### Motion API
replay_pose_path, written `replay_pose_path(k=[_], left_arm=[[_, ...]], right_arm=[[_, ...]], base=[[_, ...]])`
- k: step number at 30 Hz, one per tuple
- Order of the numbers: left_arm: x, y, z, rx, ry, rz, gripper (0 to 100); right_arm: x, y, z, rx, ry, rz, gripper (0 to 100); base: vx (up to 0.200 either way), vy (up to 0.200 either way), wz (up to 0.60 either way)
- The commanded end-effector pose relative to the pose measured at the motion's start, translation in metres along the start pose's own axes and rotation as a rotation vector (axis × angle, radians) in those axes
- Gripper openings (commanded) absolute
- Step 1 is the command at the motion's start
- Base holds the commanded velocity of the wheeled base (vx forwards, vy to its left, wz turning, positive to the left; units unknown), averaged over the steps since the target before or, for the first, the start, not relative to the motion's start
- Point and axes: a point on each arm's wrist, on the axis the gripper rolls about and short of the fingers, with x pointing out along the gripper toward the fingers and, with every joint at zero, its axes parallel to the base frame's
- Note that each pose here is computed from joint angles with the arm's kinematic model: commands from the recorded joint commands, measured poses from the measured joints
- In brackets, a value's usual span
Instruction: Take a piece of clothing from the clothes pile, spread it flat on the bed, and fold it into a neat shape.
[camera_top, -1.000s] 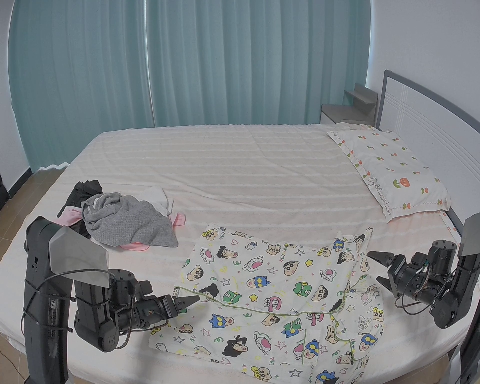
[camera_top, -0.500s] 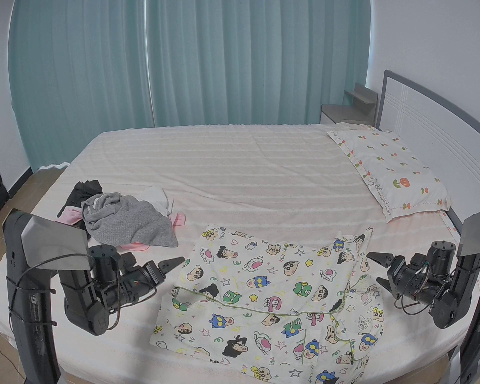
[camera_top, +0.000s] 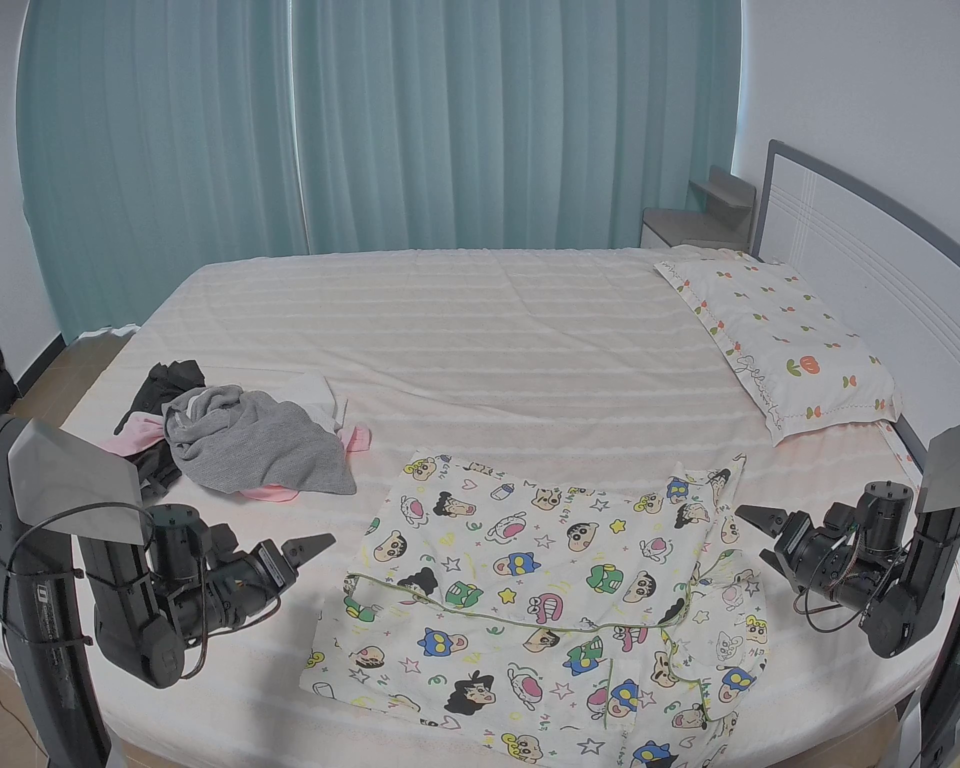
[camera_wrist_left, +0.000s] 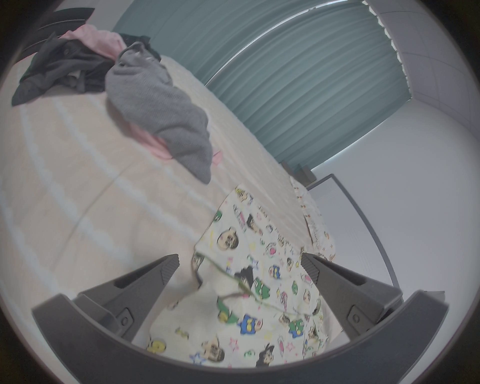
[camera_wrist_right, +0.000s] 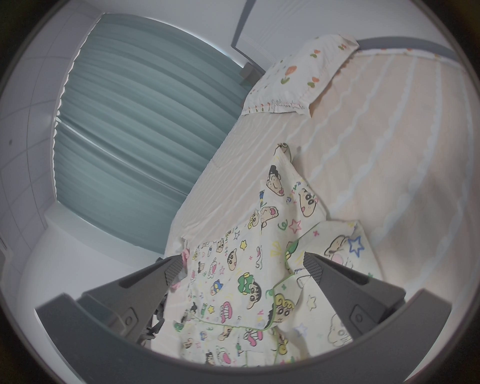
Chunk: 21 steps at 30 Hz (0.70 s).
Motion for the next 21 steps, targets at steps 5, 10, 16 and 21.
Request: replay_pose_path(k=[5,10,16,21], left_arm=[[-0.020,-0.021,-0.028,0.034,0.043,0.031,100],[-0.024,-0.021,-0.040,0.038,0.093,0.051,100],[-0.027,-0.020,-0.043,0.039,0.108,0.064,100],[-0.027,-0.017,-0.046,0.050,0.122,0.075,100]], right_arm=[[-0.030,-0.004,-0.021,-0.054,0.079,-0.062,100],[-0.028,-0.008,-0.023,-0.082,0.095,-0.075,100],[-0.025,-0.009,-0.031,-0.083,0.141,-0.097,100],[-0.025,-0.009,-0.031,-0.088,0.142,-0.097,100]], base=[[0.000,0.000,0.00],[-0.200,0.000,0.00],[-0.200,0.000,0.00],[-0.200,0.040,0.00]])
